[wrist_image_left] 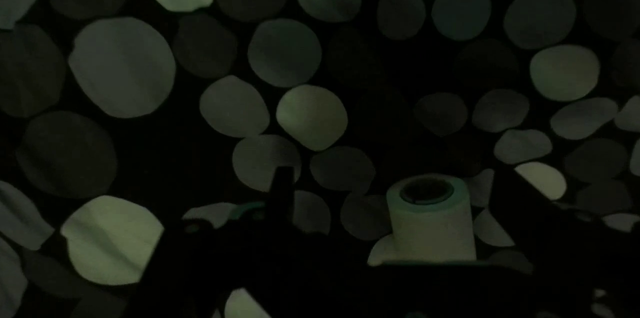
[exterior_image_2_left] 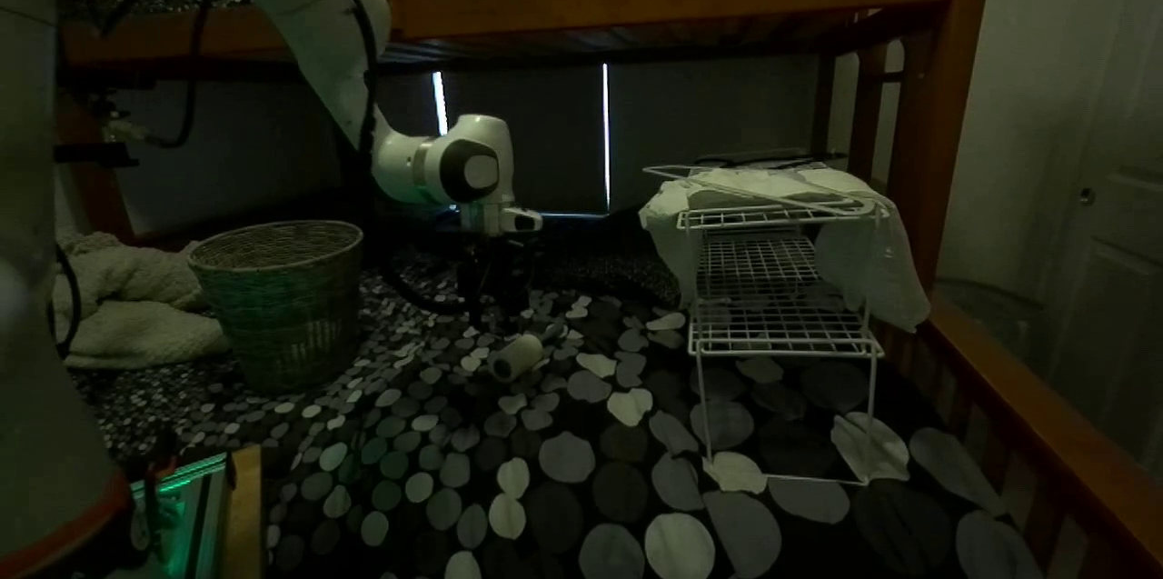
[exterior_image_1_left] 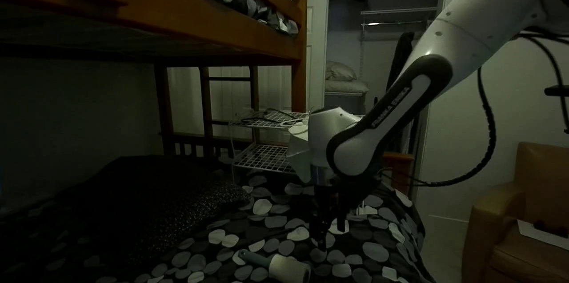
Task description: Put the lint roller in the basket
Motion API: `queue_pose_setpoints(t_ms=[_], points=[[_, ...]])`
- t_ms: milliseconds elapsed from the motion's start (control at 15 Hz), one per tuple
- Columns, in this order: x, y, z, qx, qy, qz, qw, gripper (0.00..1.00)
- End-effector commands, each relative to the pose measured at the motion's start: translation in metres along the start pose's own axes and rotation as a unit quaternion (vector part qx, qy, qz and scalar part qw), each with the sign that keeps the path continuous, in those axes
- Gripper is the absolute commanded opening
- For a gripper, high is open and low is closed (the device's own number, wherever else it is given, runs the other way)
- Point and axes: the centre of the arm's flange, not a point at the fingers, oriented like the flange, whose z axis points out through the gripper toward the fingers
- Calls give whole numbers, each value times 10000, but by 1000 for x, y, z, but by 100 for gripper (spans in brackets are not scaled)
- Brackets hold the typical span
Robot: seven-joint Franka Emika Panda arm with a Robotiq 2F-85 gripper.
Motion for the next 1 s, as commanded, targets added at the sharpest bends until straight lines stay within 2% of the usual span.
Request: queue_pose_setpoints(t_ms=[0, 333, 533, 733, 800, 867, 933], points=[[62, -9, 53, 104, 87, 107, 9999, 100], [101, -33, 91, 171, 94, -105, 9998, 100], [108, -55, 98, 239, 101, -277, 9993, 100], [113, -60, 109, 149, 26, -357, 9992, 100], [112, -60, 114, 109, -22, -359, 9993, 79], [112, -58, 118, 75, -57, -354, 9993, 75], [114, -56, 122, 51, -105, -360, 9993, 66]])
